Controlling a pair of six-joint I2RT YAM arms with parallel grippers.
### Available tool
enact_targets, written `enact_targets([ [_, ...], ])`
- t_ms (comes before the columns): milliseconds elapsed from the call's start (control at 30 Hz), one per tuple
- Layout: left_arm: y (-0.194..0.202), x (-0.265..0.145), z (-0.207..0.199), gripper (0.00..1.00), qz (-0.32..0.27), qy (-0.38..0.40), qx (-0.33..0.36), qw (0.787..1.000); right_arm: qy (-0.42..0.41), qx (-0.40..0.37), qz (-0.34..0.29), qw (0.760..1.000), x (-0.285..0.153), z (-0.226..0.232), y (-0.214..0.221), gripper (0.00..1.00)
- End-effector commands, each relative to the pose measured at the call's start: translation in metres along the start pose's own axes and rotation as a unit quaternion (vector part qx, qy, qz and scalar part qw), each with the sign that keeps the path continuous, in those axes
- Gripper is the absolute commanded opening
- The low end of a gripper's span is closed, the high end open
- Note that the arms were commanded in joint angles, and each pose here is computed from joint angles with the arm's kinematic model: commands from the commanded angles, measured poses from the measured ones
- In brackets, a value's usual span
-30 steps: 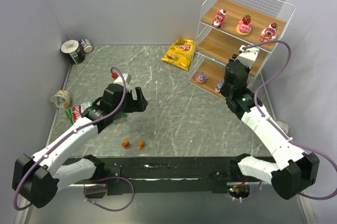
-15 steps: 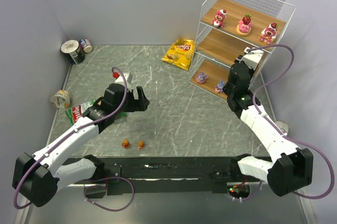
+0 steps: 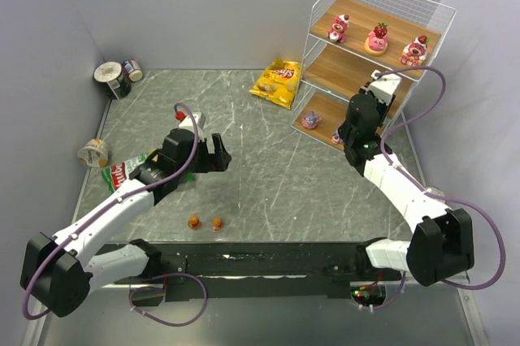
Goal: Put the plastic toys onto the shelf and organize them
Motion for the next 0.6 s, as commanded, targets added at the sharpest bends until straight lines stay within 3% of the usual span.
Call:
enact_targets([
  [0,-0.0055,0.0028,-0.0043,0.96,-0.012,0.005,-0.009,1.000,0.034,0.029,-0.026,0.999,0.0045,-0.0070,-0.0145,0.00],
  [567,-0.0028,0.0060,-0.0042,0.96,-0.007,0.005,-0.011,1.000,0.040,0.024,-0.028,0.999,0.0142,-0.0004,-0.0083,0.03],
])
Point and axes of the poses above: each gripper's point midway between its finger pads, its own x axis out along the fingers, its own z axis along the line the jaws close on, y = z × x, the point moved 1 cm from there along -x, back along the fingers, and after that the axes turned 1 degree about x, right-handed, at the moved point
